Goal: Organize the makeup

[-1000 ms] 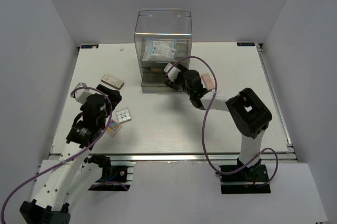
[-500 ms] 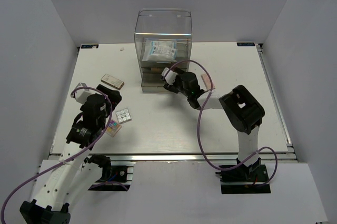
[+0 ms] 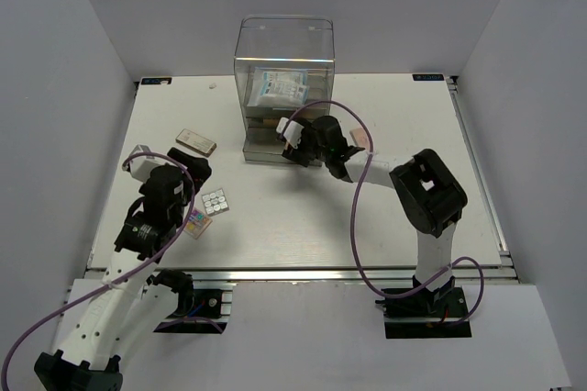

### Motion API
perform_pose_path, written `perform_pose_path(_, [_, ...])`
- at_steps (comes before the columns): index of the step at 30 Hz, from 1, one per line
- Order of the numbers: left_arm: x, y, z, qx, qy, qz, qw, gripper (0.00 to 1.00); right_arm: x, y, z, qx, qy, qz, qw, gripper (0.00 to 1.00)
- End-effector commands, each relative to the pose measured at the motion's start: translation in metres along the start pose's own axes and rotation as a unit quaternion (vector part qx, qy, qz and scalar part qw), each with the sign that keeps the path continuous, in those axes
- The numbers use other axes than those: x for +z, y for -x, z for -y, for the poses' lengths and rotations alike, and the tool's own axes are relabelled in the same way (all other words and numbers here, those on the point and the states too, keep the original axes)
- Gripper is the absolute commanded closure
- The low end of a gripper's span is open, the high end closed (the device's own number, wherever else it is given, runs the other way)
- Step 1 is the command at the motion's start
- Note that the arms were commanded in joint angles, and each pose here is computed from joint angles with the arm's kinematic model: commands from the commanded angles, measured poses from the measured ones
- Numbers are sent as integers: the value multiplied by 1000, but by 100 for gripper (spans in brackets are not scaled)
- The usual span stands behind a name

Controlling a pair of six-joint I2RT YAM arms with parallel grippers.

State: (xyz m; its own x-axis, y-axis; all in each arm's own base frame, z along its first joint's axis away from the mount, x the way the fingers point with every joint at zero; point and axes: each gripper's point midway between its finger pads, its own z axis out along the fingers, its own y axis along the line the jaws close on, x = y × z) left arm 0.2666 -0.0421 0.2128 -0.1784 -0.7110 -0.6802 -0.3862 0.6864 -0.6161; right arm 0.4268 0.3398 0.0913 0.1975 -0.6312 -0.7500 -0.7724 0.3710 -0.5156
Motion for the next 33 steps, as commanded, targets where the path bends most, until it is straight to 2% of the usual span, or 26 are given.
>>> perform_pose_path(1, [-2,-1,-6,0,3,1,1000,3,-5,-10,-39,33,95,-31,994,60])
perform_pose_path(6, [-2,-1,-7,-2,2,2,1000,2,-10,-19,-58,53,157,-67,984,62])
perform_pose_path(11, [-2,-2,-5,-3,-1,0,1000,2,-12,-25,-52,59,142,-85,984,59])
perform_pose_path(12, [-1,-3,-5,-2,-1,-1,1000,2,-11,-26,-48,62,135,-90,985,53])
perform_pose_path(14, [-1,-2,-4,-2,-2,0,1000,2,-13,-35,-45,79,127,-113,982,49])
perform_pose_path(15, [0,-3,-4,-2,-2,-1,1000,2,-12,-33,-38,85,121,-113,983,44])
perform_pose_path(17, [0,-3,-3,-2,-4,-2,1000,2,-13,-38,-35,94,117,-123,981,41])
perform_pose_path(21, [1,-3,-2,-2,-4,-2,1000,2,-14,-39,-30,96,114,-127,981,26])
perform_pose_path(23, [0,-3,-2,-2,-4,-2,1000,2,-16,-38,-27,96,112,-126,981,11])
perform_pose_path(33, [-1,2,12,-22,-25,-1,999,2,-44,10,-17,87,133,-65,985,11])
